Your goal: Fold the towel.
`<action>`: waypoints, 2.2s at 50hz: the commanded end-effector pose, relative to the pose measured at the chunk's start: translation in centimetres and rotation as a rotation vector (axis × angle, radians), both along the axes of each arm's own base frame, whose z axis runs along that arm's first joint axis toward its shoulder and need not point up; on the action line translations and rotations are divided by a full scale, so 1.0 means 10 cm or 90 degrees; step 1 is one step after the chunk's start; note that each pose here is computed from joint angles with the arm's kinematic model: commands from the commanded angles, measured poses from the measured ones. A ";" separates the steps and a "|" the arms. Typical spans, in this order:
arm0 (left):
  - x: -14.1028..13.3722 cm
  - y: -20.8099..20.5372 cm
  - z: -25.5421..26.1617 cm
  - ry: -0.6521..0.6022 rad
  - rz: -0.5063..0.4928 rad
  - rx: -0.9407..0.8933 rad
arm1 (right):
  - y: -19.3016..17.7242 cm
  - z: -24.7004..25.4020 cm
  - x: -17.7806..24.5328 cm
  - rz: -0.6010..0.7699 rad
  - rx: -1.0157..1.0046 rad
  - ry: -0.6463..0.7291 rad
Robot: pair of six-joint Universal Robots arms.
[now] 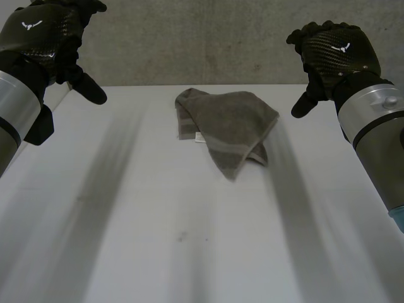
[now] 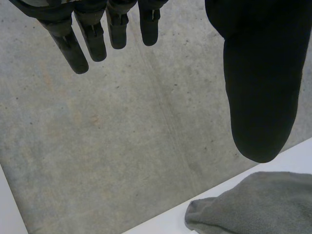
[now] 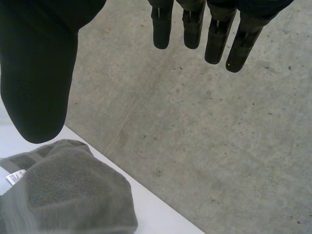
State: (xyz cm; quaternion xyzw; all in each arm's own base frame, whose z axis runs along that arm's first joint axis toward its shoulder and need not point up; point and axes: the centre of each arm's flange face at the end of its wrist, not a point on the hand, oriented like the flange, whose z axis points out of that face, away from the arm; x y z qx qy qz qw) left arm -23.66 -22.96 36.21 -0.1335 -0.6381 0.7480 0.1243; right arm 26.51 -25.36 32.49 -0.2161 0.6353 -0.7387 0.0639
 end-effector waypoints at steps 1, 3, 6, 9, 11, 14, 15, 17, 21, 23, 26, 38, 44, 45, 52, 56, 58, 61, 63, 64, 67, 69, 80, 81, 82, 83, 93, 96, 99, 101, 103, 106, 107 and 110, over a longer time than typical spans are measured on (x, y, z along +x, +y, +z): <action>0.00 0.00 0.01 0.001 0.000 -0.003 | 0.00 0.01 0.00 0.001 -0.002 0.000; 0.00 0.00 0.01 0.001 0.000 -0.003 | 0.00 0.01 0.00 0.001 -0.002 0.002; 0.00 0.00 0.01 0.001 0.000 -0.003 | -0.01 0.01 0.00 0.000 -0.005 0.010; 0.00 -0.01 -0.01 0.000 0.000 0.000 | -0.03 -0.01 0.00 -0.002 -0.006 0.022; 0.00 -0.01 -0.01 0.000 0.000 0.001 | -0.07 -0.11 0.02 -0.005 0.003 0.060; -0.01 -0.02 -0.01 0.000 0.000 0.001 | -0.15 -0.30 0.06 -0.007 0.011 0.128; -0.01 -0.02 -0.01 0.000 0.000 0.001 | -0.15 -0.30 0.06 -0.007 0.011 0.129; -0.01 -0.02 -0.02 -0.001 0.000 0.003 | -0.23 -0.55 0.09 -0.006 0.024 0.216; -0.01 -0.03 -0.02 0.000 0.000 -0.001 | -0.29 -0.80 0.15 0.005 0.040 0.288; -0.02 -0.04 -0.03 0.000 0.000 -0.001 | -0.30 -0.91 0.18 0.015 0.048 0.311; -0.02 -0.04 -0.05 -0.001 -0.001 0.000 | -0.34 -1.12 0.25 0.040 0.068 0.323; -0.08 -0.16 -0.18 -0.005 -0.002 0.007 | -0.61 -1.78 0.66 0.154 0.068 0.250; -0.08 -0.17 -0.20 -0.006 -0.002 0.010 | -0.73 -2.07 0.77 0.161 0.063 0.255; -0.08 -0.17 -0.20 -0.006 -0.002 0.010 | -0.73 -2.08 0.77 0.161 0.063 0.255; -0.08 -0.19 -0.21 -0.006 0.001 0.009 | -0.78 -2.15 0.85 0.167 0.052 0.245; -0.08 -0.21 -0.21 -0.004 0.001 0.005 | -0.80 -2.16 0.86 0.167 0.042 0.240; -0.08 -0.22 -0.21 -0.003 0.003 0.001 | -0.82 -2.13 0.87 0.165 0.027 0.234; -0.08 -0.22 -0.21 -0.003 0.003 0.002 | -0.84 -2.11 0.88 0.163 0.018 0.229; -0.09 -0.22 -0.21 -0.003 0.002 0.002 | -0.86 -2.04 0.90 0.159 -0.005 0.215; -0.09 -0.22 -0.21 -0.003 0.002 0.002 | -0.86 -2.04 0.90 0.159 -0.005 0.215; -0.08 -0.23 -0.23 -0.004 0.003 0.006 | -0.90 -1.92 0.91 0.150 -0.027 0.193; -0.09 -0.23 -0.24 -0.005 0.003 0.007 | -0.91 -1.83 0.91 0.147 -0.035 0.180; -0.08 -0.25 -0.24 -0.005 0.005 0.008 | -0.77 -1.07 0.82 0.145 -0.045 0.064; -0.09 -0.24 -0.25 -0.006 0.003 0.009 | -0.71 -0.87 0.78 0.146 -0.046 0.041; -0.09 -0.24 -0.26 -0.007 0.001 0.011 | -0.65 -0.68 0.74 0.147 -0.050 0.021; -0.09 -0.24 -0.26 -0.007 0.001 0.011 | -0.65 -0.68 0.73 0.147 -0.050 0.021; -0.26 -0.56 -0.97 -0.042 -0.002 0.109 | -0.21 0.20 0.52 0.151 -0.113 -0.026; -0.33 -0.63 -1.29 -0.060 -0.007 0.161 | -0.06 0.38 0.45 0.153 -0.131 -0.034; -0.43 -0.63 -1.57 -0.053 -0.021 0.211 | 0.10 0.58 0.38 0.153 -0.157 -0.045; -0.50 -0.60 -1.69 -0.039 -0.032 0.240 | 0.16 0.66 0.34 0.153 -0.169 -0.051; -0.56 -0.55 -1.79 -0.019 -0.042 0.269 | 0.21 0.71 0.32 0.151 -0.177 -0.055; -0.67 -0.42 -1.89 0.029 -0.061 0.314 | 0.26 0.76 0.29 0.140 -0.184 -0.059; -0.71 -0.34 -1.93 0.043 -0.069 0.338 | 0.26 0.75 0.27 0.131 -0.182 -0.061; -0.77 -0.14 -2.00 0.049 -0.085 0.387 | 0.23 0.72 0.26 0.114 -0.176 -0.058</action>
